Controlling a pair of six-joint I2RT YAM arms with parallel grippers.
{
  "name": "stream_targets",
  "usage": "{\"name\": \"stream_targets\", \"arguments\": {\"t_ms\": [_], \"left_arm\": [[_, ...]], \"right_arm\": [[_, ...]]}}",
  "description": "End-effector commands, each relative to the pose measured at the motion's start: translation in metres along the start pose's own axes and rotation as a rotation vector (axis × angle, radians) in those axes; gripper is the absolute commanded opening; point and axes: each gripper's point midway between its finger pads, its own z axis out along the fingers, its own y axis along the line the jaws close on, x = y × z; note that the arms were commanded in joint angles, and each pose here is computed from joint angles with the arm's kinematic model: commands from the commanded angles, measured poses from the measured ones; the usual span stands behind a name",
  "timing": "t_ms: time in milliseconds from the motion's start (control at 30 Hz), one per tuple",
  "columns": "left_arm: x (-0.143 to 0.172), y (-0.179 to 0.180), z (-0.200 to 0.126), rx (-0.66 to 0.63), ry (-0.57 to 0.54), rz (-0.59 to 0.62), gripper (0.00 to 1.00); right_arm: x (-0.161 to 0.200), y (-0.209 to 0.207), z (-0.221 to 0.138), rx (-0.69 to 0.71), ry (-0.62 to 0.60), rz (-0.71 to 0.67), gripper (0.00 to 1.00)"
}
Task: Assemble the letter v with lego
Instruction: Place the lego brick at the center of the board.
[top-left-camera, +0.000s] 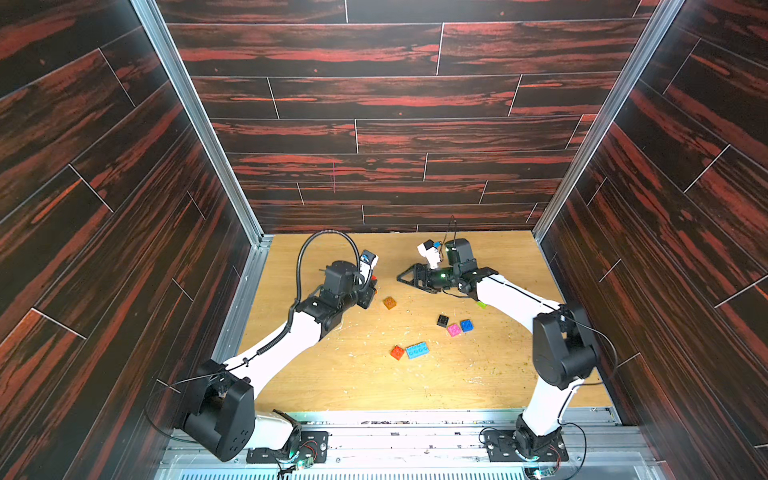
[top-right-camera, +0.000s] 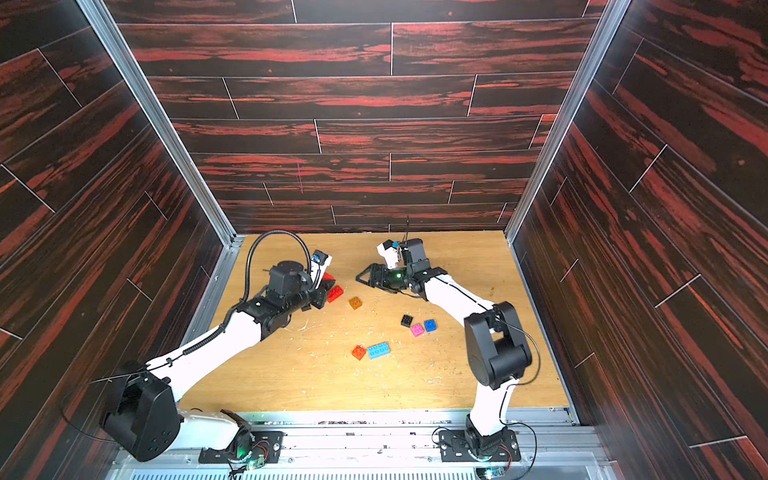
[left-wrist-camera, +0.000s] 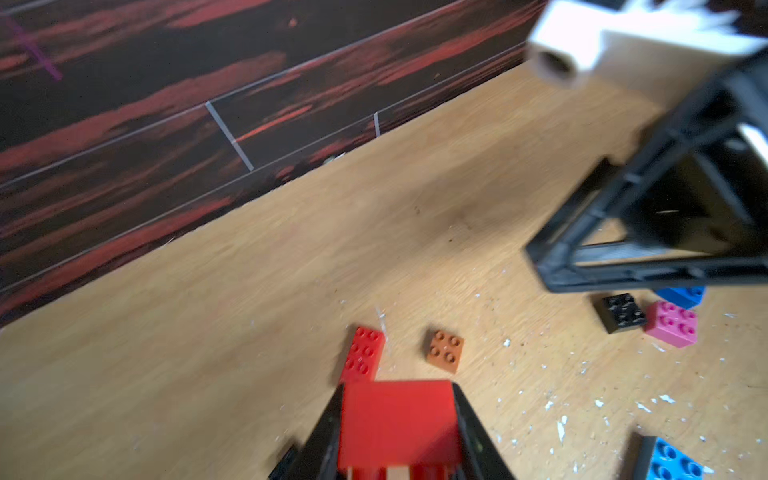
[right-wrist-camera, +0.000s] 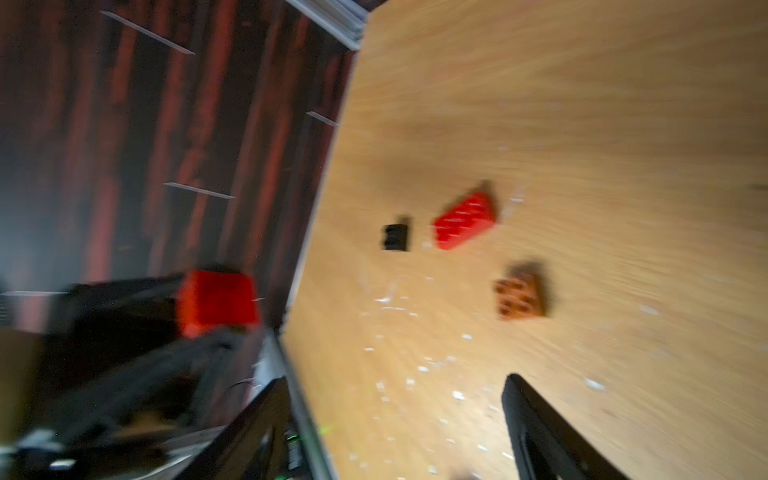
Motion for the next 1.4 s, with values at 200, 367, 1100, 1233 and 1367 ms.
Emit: {"name": "stream_targets", "arguments": {"t_ms": [200,367,1100,1233,1367], "left_arm": [[0.066,0.031,0.001,-0.050,0.458,-0.085,0.11],[0.093,0.017,-0.002,0.018,0.606,-0.122,0.12],[0.205,-0.030,0.015,0.039,0.899,-0.213,0.16],[0.209,-0.035,0.027,0.035,0.882,-0.210,0.19],[0.213,-0.035,0.035,0.031,0.885,-0.210,0.21]], "right_arm": [[0.047,-0.038,-0.017,0.347,0.054,-0.195,0.87],[0.061,-0.037,-0.024,0.415,0.066,-0.261,0.87],[0.083,-0.045,-0.027,0.543,0.072,-0.362,0.87],[0.088,-0.048,-0.025,0.554,0.082,-0.368,0.87],[0.092,-0.048,-0.024,0.560,0.091,-0.374,0.88]]}}
